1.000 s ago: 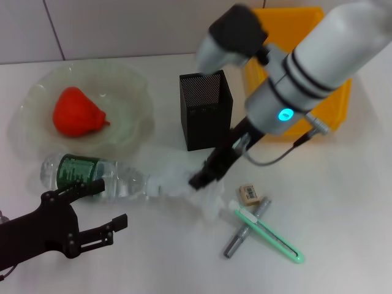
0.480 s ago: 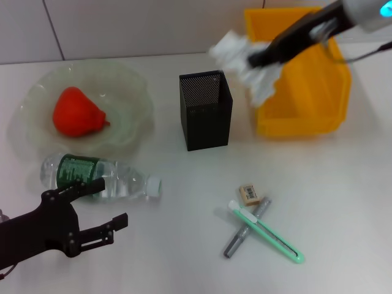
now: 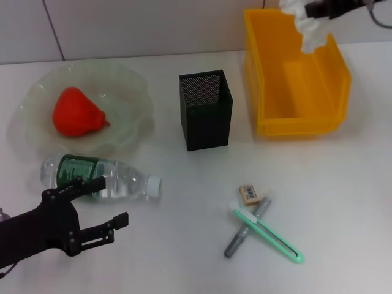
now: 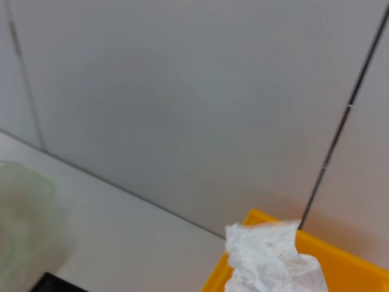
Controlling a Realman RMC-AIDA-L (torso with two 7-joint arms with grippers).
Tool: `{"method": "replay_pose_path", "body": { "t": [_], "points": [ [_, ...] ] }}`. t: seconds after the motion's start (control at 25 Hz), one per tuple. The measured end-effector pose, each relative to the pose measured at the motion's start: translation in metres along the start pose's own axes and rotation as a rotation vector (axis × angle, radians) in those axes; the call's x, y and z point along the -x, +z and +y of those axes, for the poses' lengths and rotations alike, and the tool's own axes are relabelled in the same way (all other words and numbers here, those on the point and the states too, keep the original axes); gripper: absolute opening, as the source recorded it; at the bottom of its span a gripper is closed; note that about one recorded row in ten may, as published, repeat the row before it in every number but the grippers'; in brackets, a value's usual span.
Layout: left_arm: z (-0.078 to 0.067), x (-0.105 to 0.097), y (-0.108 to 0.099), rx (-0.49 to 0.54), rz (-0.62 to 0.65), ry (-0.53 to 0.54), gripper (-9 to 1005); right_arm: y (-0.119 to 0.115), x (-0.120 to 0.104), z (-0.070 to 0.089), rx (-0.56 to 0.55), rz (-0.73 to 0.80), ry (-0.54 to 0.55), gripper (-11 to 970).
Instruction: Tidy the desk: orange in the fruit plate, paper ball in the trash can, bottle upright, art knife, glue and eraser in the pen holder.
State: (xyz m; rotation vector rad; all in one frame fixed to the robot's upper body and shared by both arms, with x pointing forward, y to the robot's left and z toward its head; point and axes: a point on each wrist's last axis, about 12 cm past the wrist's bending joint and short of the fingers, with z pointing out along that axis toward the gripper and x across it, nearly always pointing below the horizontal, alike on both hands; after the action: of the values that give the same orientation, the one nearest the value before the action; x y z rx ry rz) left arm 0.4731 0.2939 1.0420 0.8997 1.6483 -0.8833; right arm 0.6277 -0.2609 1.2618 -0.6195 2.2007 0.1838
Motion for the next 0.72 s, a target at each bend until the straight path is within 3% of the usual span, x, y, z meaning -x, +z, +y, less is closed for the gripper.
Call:
{"method": "replay_pose_path", "body": {
  "t": [0.36,0.68,0.72],
  "points": [
    [0.000,0.000,0.000,-0.004,-0.003,0.000,859,0.040,-0.023,-0.008,-0.040,0.047,0.045,301],
    [-0.001,0.000,0.000,-0.005,-0.003,-0.001,859,0.042,-0.028,-0.010,-0.057,0.061,0.046,311],
    [-0.001,0.000,0.000,-0.005,-0.003,-0.001,859,0.042,-0.028,-0.010,-0.057,0.061,0.046,351]
  ]
}}
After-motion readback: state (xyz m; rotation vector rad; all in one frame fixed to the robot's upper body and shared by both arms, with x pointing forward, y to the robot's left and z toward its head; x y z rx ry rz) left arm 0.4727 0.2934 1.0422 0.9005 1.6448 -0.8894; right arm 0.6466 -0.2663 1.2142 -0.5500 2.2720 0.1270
